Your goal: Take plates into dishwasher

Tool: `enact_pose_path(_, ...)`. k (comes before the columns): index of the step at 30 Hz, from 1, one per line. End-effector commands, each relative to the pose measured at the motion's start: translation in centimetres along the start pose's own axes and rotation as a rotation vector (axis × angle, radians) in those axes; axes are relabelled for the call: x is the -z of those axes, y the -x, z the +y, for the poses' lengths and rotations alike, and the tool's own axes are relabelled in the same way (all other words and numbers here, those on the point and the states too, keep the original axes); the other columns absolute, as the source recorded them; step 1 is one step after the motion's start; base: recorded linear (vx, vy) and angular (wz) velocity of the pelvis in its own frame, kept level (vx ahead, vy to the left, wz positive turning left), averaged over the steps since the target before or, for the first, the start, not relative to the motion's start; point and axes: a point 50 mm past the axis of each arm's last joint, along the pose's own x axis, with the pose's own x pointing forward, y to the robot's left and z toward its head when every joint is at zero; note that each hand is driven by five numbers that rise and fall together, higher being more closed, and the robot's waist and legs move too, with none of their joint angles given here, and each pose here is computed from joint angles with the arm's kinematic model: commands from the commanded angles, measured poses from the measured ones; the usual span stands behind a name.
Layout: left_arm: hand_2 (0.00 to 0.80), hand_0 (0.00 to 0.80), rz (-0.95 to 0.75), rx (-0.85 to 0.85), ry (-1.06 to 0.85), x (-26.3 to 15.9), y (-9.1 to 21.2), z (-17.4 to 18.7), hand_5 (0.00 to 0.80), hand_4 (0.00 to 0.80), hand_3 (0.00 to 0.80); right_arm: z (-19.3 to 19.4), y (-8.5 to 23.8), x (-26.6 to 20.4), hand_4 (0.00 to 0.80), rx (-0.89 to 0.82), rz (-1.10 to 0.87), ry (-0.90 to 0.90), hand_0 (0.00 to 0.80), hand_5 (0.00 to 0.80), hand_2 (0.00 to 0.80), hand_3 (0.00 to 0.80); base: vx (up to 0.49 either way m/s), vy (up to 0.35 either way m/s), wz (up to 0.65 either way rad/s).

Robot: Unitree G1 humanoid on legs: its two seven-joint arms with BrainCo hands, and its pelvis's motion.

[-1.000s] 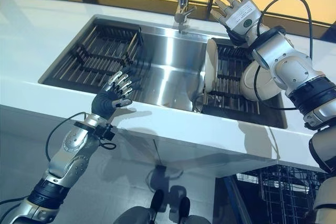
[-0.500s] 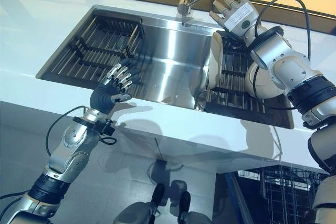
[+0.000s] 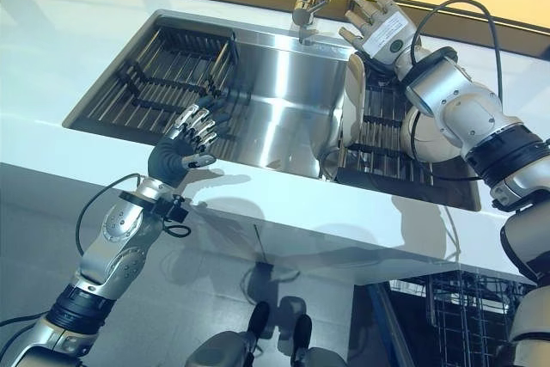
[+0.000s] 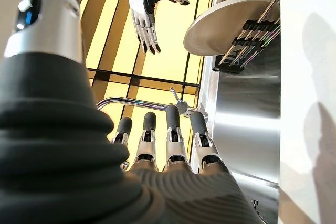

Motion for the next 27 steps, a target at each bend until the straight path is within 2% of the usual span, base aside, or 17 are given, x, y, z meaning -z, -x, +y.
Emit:
enact_pose_path(1,0.0,0.0,-0.117,0.035,-0.011,-2.0,-0.94,-0.14,0.0,0.0,0.0,-3.31,-0.94,2.27,0.0,0.091,0.039,0.124,0.0,0.0,0.0,0.0,0.0,0.0,0.0)
enact_pose_path(27,0.0,0.0,-0.167,0.024,-0.025,-2.79,-1.16,0.02,0.0,0.0,0.0,-4.1,-1.23,1.42,0.0,0.117,-0.006,0.183,0.0,0.0,0.0,0.0,0.0,0.0,0.0)
